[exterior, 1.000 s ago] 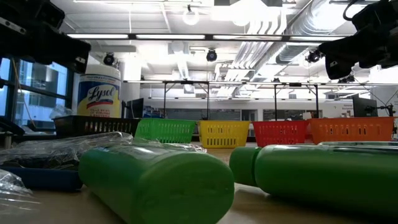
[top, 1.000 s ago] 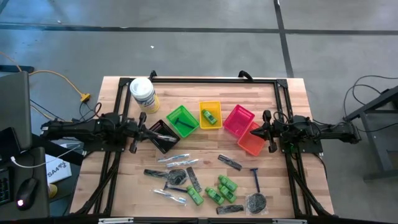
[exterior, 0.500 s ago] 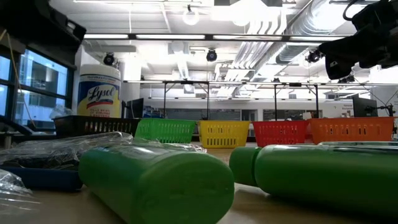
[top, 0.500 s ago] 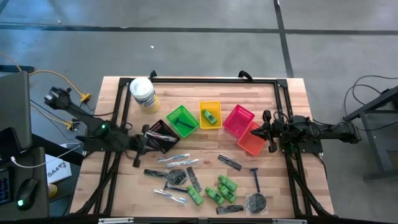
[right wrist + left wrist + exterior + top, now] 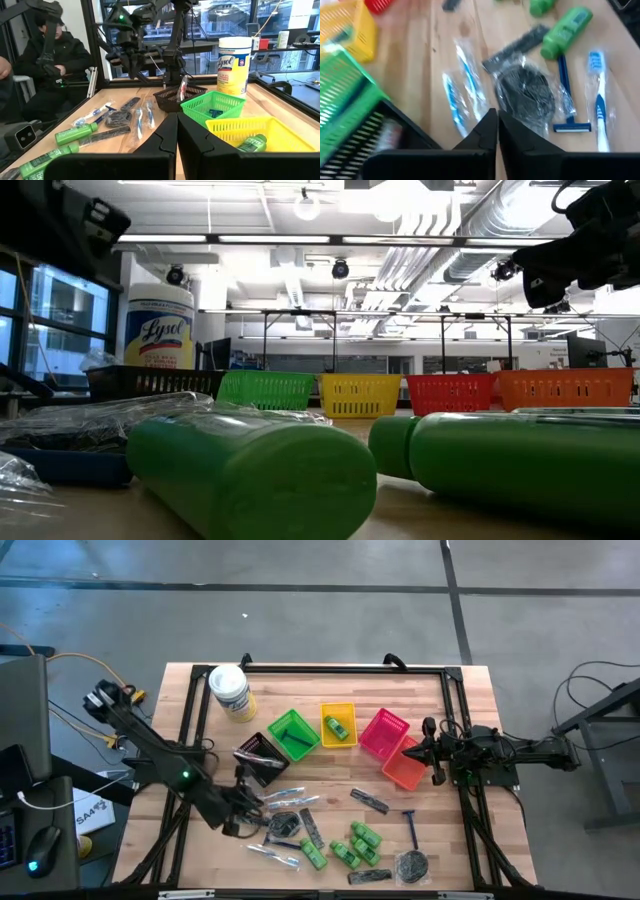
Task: Pick & Place Travel size toiletries
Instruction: Put the left black hair comb into the red bin
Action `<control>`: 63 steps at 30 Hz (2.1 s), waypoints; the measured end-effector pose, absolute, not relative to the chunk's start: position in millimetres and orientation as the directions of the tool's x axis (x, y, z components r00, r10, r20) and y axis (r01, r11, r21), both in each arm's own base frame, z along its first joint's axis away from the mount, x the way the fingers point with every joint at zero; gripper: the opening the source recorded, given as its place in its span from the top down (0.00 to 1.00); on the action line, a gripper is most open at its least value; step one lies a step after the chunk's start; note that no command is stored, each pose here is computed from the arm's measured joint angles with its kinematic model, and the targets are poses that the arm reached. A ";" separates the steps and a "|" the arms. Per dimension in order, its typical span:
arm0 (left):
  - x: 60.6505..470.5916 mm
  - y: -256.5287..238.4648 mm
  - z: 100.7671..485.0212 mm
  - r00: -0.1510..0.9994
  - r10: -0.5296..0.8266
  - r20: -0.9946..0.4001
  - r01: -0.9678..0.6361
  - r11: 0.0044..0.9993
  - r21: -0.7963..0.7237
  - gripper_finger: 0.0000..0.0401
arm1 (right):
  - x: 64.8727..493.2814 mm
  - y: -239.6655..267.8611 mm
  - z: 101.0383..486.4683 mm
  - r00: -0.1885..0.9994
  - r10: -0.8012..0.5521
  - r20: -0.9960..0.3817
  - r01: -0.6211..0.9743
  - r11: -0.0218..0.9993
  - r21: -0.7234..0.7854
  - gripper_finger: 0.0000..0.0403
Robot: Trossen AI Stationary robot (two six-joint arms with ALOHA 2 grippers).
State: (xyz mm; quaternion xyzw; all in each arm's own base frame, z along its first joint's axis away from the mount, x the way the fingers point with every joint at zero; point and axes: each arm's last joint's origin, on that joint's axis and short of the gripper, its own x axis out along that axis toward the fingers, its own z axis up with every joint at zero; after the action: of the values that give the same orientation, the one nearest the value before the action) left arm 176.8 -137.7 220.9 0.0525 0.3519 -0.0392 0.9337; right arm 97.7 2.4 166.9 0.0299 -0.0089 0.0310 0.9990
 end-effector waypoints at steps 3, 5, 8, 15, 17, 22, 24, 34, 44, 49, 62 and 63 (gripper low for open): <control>183.5 -145.8 210.3 0.691 -0.074 -0.719 0.113 0.994 0.006 0.88 | 97.7 2.4 166.8 0.998 0.061 0.018 -0.062 0.995 0.072 1.00; 186.9 -150.3 203.5 0.651 -0.091 -0.753 0.117 0.993 -0.018 0.80 | 97.8 2.3 166.7 0.998 0.061 0.018 -0.062 0.995 0.077 1.00; 190.8 -154.9 193.6 0.614 -0.082 -0.785 0.124 0.992 -0.007 0.67 | 97.8 2.3 166.6 0.998 0.060 0.017 -0.061 0.995 0.077 1.00; 192.4 -160.6 173.4 0.478 -0.124 -0.869 0.146 0.987 -0.061 0.44 | 97.9 2.3 166.6 0.998 0.059 0.016 -0.060 0.994 0.086 1.00; 192.1 -161.1 171.4 0.457 -0.133 -0.879 0.132 0.988 -0.081 0.41 | 97.9 2.3 166.6 0.998 0.059 0.016 -0.060 0.993 0.097 1.00; 191.2 -159.6 168.6 0.446 -0.100 -0.889 0.097 0.993 -0.063 0.38 | 97.9 2.3 166.5 0.998 0.058 0.015 -0.059 0.993 0.104 1.00; 190.9 -159.2 168.5 0.444 -0.095 -0.891 0.088 0.994 -0.063 0.38 | 97.9 2.0 166.4 0.999 0.049 0.014 -0.050 0.993 0.105 1.00; 190.1 -166.0 158.9 0.418 -0.094 -0.904 0.074 0.995 -0.069 0.39 | 98.1 1.6 165.9 0.999 0.036 0.009 -0.037 0.993 0.109 1.00; 195.2 -170.9 141.2 0.406 -0.036 -0.913 0.066 0.998 -0.010 0.39 | 98.5 1.6 165.4 0.999 0.033 0.002 -0.033 0.993 0.109 1.00; 197.4 -172.0 141.5 0.437 -0.032 -0.899 0.064 0.998 -0.004 0.39 | 98.5 1.6 165.4 0.999 0.033 0.002 -0.033 0.993 0.109 1.00; 197.4 -171.7 141.1 0.437 -0.028 -0.899 0.074 0.997 0.005 0.49 | 98.5 1.0 165.8 1.000 0.014 0.006 -0.015 0.995 0.096 1.00; 197.3 -171.7 141.1 0.437 -0.028 -0.899 0.076 0.997 0.007 0.52 | 98.5 1.0 165.8 1.000 0.014 0.006 -0.015 0.996 0.092 1.00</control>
State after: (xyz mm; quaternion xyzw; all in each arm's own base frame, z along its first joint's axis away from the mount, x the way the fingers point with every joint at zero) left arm 197.3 -171.7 141.1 0.0231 0.5295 -0.0307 0.8474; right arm 98.5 1.0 165.8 0.0461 -0.0028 0.0073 0.9989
